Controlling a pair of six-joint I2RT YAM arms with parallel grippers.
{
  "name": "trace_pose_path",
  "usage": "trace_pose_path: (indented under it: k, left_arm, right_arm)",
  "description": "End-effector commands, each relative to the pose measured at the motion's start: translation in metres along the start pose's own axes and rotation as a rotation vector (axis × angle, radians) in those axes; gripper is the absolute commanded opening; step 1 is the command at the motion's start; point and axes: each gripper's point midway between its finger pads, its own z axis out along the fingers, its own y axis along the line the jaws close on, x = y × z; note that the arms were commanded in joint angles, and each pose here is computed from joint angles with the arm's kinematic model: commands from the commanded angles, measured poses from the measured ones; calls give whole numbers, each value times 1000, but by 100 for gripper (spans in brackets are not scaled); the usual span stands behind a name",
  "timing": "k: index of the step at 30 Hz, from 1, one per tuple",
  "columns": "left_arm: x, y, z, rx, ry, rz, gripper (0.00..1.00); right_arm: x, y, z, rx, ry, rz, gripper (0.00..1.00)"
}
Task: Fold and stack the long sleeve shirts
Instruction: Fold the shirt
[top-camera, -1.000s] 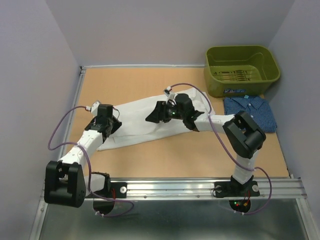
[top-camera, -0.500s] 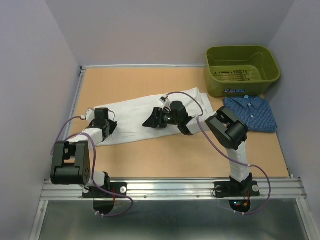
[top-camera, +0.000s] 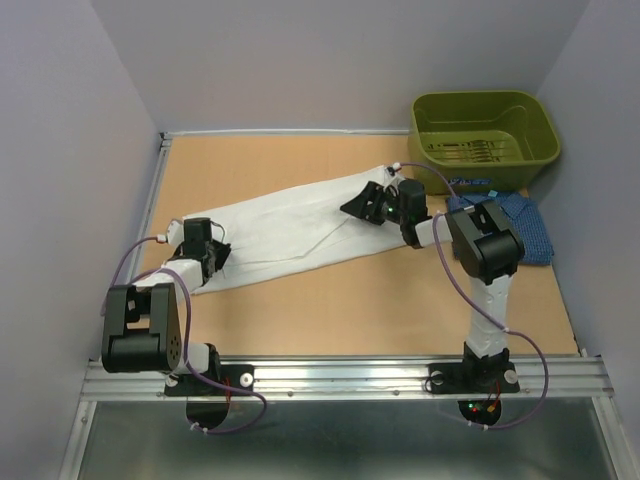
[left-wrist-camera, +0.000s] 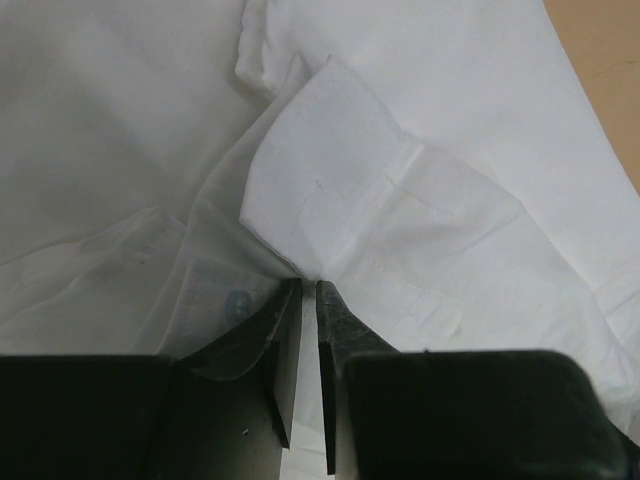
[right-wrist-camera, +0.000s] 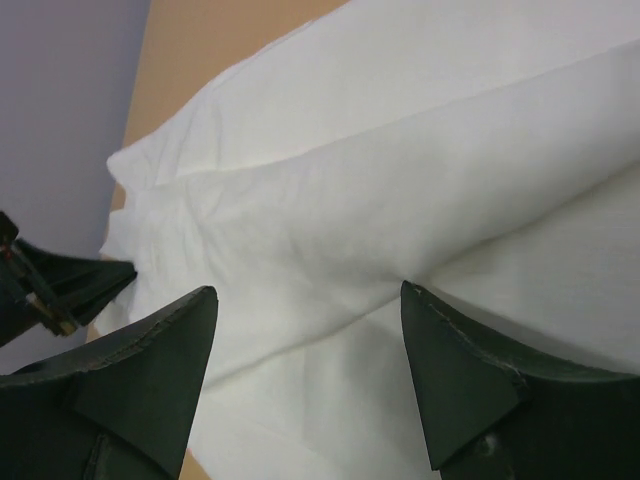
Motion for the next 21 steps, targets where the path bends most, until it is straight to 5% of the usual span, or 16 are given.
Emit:
trace_pose_path:
  k: [1,11,21]
  left_arm:
    - [5,32,-5,-109,18,52,26]
    - [-37,-11,-48,7,-106,130,67]
    - [-9,-12,-30,-50,-14,223,72]
  right_arm:
    - [-32,-11,-6,15,-84,-86,79]
    - [-39,-24,-45,254,-21,-273,78]
    - [-2,-43,-75,392,128,-317,62]
